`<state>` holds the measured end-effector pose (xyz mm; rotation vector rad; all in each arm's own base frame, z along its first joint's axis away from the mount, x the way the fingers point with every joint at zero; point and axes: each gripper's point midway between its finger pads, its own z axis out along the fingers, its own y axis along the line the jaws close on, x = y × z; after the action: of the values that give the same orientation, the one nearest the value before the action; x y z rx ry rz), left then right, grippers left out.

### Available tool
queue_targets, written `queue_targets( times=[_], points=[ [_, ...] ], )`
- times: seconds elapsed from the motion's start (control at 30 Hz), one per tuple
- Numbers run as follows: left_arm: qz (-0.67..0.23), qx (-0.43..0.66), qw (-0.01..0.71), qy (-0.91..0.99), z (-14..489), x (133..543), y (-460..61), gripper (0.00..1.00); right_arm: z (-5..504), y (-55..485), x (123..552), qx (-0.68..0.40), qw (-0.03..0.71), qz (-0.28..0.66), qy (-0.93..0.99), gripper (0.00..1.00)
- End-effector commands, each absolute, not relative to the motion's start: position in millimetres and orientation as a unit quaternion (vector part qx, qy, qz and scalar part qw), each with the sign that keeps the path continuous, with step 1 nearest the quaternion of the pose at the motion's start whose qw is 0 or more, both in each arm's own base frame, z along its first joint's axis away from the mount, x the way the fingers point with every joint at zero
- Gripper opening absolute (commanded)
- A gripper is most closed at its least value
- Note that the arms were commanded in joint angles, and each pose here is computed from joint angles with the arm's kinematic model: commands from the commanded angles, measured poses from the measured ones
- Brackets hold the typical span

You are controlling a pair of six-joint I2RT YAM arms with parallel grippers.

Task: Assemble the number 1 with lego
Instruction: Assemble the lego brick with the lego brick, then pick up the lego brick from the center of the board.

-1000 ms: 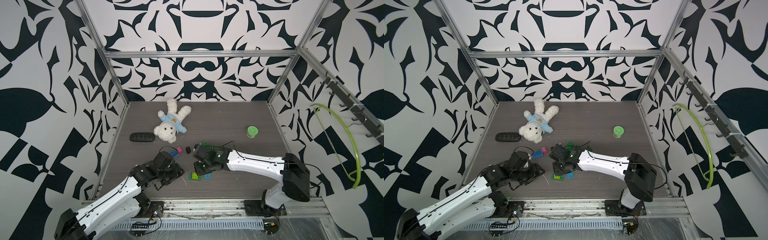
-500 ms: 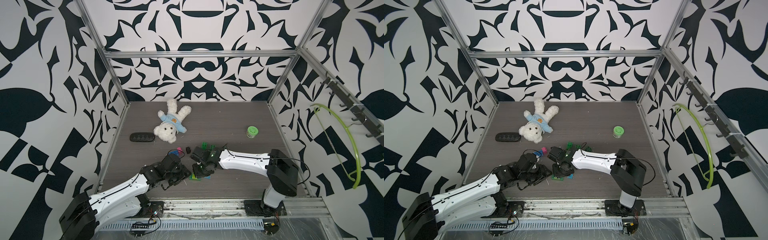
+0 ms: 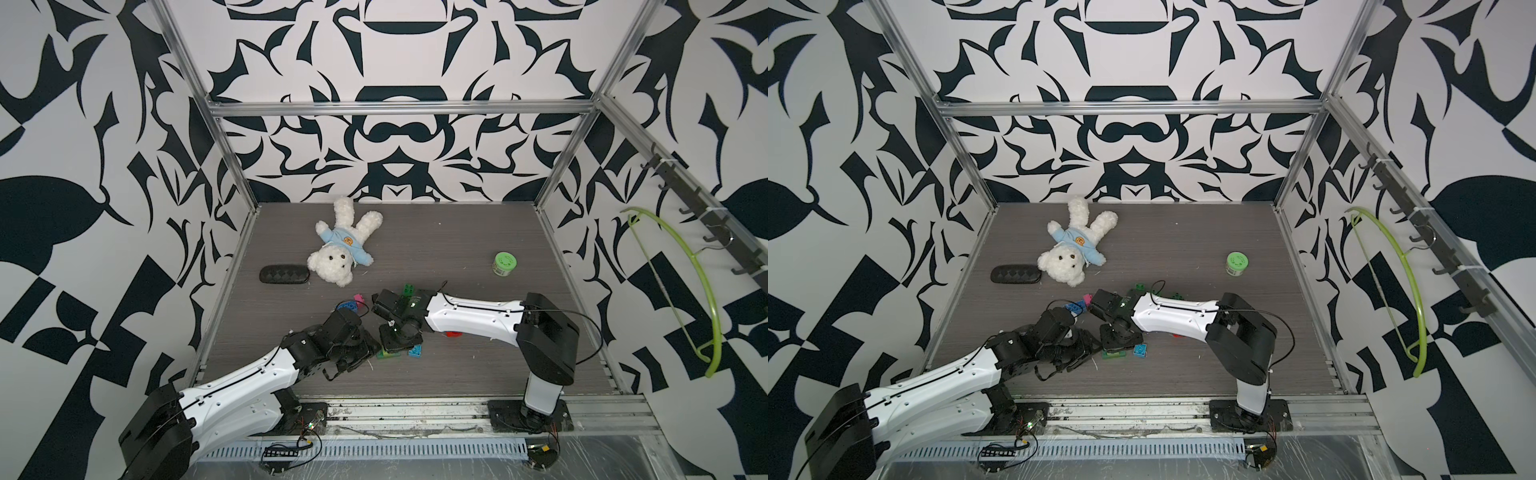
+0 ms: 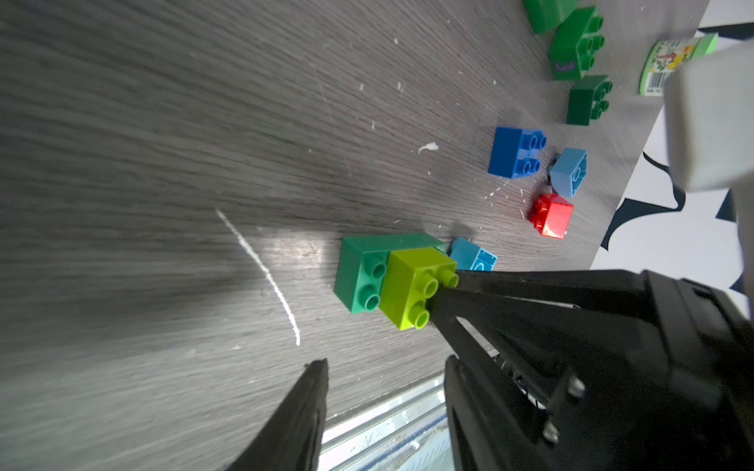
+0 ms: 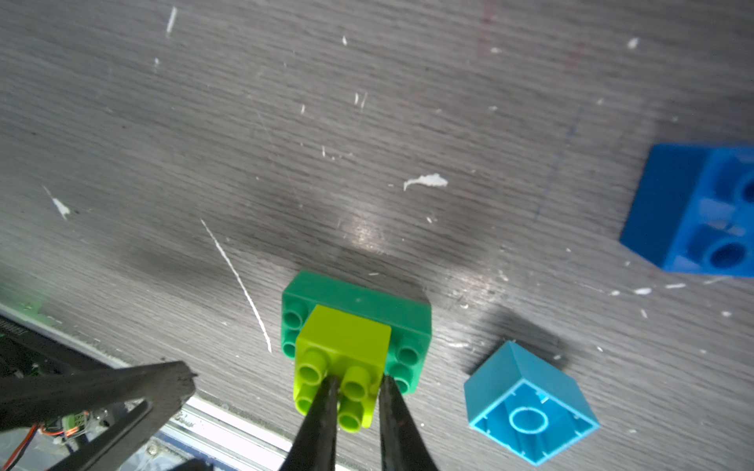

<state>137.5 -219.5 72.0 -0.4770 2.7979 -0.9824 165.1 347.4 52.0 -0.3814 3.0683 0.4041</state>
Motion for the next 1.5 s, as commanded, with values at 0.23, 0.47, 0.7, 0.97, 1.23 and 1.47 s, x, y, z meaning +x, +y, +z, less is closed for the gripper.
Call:
queue_targets(
  times=[0.23,0.47,0.7,0.97,1.23,1.47],
  points=[
    [-0.272,-0.212,0.092,0.934,59,135,-186,0.52,18,321,165,-0.126,-0.012,0.034,0.991,0.20],
    [-0.257,-0.232,0.125,0.930,71,143,-171,0.58,65,345,177,-0.145,0.044,0.117,0.981,0.28],
    [-0.237,-0.257,0.147,0.925,86,157,-155,0.62,113,348,185,-0.157,0.102,0.170,0.968,0.47],
    [-0.201,-0.244,0.166,0.934,109,192,-152,0.64,149,313,206,-0.128,0.190,0.179,0.957,0.50],
    [-0.113,-0.152,0.152,0.970,115,238,-178,0.67,149,245,211,-0.067,0.230,0.138,0.961,0.46],
    [-0.026,-0.104,0.116,0.987,99,266,-180,0.66,143,218,205,-0.036,0.244,0.126,0.961,0.45]
  ],
)
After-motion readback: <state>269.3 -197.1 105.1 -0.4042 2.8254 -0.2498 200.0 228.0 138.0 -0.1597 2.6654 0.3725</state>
